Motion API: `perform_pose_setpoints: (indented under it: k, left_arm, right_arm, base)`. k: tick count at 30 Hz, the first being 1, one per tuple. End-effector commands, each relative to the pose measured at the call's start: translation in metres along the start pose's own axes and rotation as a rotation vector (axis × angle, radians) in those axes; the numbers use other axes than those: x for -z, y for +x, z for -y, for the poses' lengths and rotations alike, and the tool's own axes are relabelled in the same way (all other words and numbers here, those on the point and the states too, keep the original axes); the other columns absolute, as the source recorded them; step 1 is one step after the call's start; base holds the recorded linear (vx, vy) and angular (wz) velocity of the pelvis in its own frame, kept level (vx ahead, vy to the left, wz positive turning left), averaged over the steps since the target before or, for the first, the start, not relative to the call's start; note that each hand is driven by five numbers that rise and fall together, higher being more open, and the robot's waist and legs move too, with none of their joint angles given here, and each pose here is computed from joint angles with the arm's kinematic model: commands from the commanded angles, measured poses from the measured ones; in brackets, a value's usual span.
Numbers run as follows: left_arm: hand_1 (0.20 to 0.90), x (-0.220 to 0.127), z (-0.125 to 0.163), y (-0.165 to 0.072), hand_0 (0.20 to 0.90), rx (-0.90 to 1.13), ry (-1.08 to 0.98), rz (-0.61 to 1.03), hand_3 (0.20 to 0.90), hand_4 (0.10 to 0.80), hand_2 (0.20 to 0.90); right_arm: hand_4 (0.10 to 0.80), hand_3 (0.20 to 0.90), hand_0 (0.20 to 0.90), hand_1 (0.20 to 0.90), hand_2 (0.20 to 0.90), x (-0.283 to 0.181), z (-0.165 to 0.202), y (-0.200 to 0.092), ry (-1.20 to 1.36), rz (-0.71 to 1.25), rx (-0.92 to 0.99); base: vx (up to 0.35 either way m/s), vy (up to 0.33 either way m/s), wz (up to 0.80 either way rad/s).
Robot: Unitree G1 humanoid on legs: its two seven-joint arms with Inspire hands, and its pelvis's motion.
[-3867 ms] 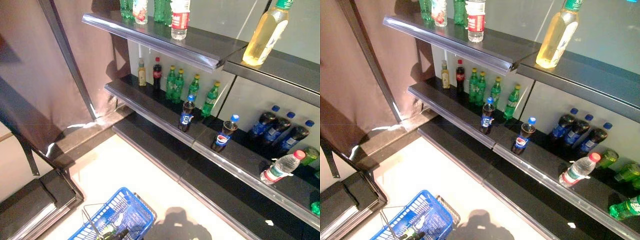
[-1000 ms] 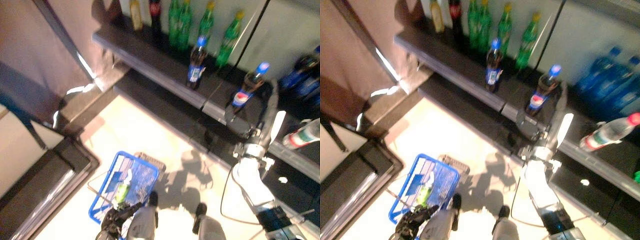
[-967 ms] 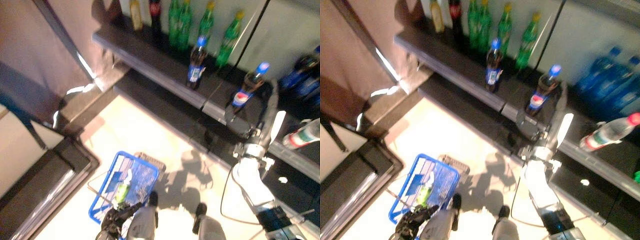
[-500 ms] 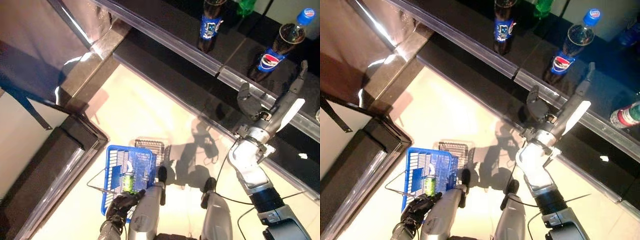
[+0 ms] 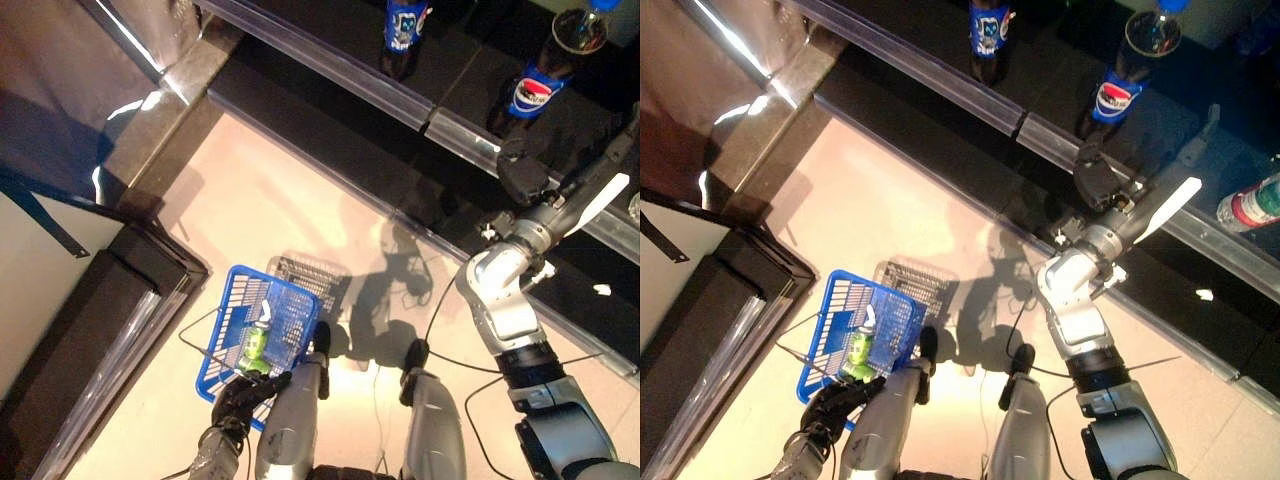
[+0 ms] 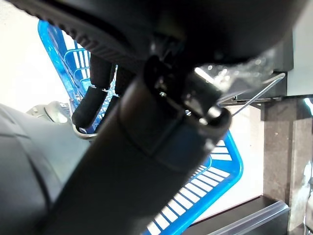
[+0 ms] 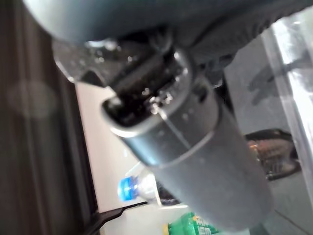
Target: Pick up the drink and place into the basket.
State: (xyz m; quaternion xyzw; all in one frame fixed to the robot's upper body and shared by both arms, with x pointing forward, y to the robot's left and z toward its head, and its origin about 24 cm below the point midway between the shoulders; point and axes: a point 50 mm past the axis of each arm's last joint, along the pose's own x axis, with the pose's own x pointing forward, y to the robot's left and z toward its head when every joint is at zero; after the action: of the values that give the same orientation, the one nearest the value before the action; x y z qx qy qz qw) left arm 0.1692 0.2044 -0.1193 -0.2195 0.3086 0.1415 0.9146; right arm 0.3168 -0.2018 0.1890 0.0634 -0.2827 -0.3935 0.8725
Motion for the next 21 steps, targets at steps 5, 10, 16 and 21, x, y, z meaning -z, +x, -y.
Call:
perform_pose_setpoints:
  k: [5, 10, 16, 21]
  left_arm:
    - [0.300, -0.016, 0.007, -0.003, 0.300, 0.093, 0.032, 0.083, 0.200, 0.100, 0.300]
    - [0.300, -0.020, 0.013, 0.000, 0.300, 0.102, 0.033, 0.080, 0.200, 0.100, 0.300]
    - [0.300, -0.023, 0.015, 0.001, 0.300, 0.107, 0.034, 0.087, 0.200, 0.100, 0.300]
    - [0.300, -0.030, 0.019, 0.004, 0.300, 0.113, 0.025, 0.106, 0.200, 0.100, 0.300]
  right_arm:
    - [0.800, 0.900, 0.900, 0.900, 0.900, -0.058, -0.037, 0.038, 0.279, 0.058, -0.165]
    - [0.800, 0.900, 0.900, 0.900, 0.900, -0.066, -0.047, 0.044, 0.262, 0.061, -0.207]
    - [0.800, 0.900, 0.900, 0.900, 0.900, -0.073, -0.052, 0.051, 0.273, 0.066, -0.224]
    - [0.800, 0.900, 0.900, 0.900, 0.900, -0.082, -0.052, 0.060, 0.276, 0.090, -0.188]
  base:
    - [-0.019, -0.012, -0.03]
    - [0.002, 0.006, 0.00]
    - [0.000, 0.000, 0.00]
    - [0.002, 0.002, -0.01]
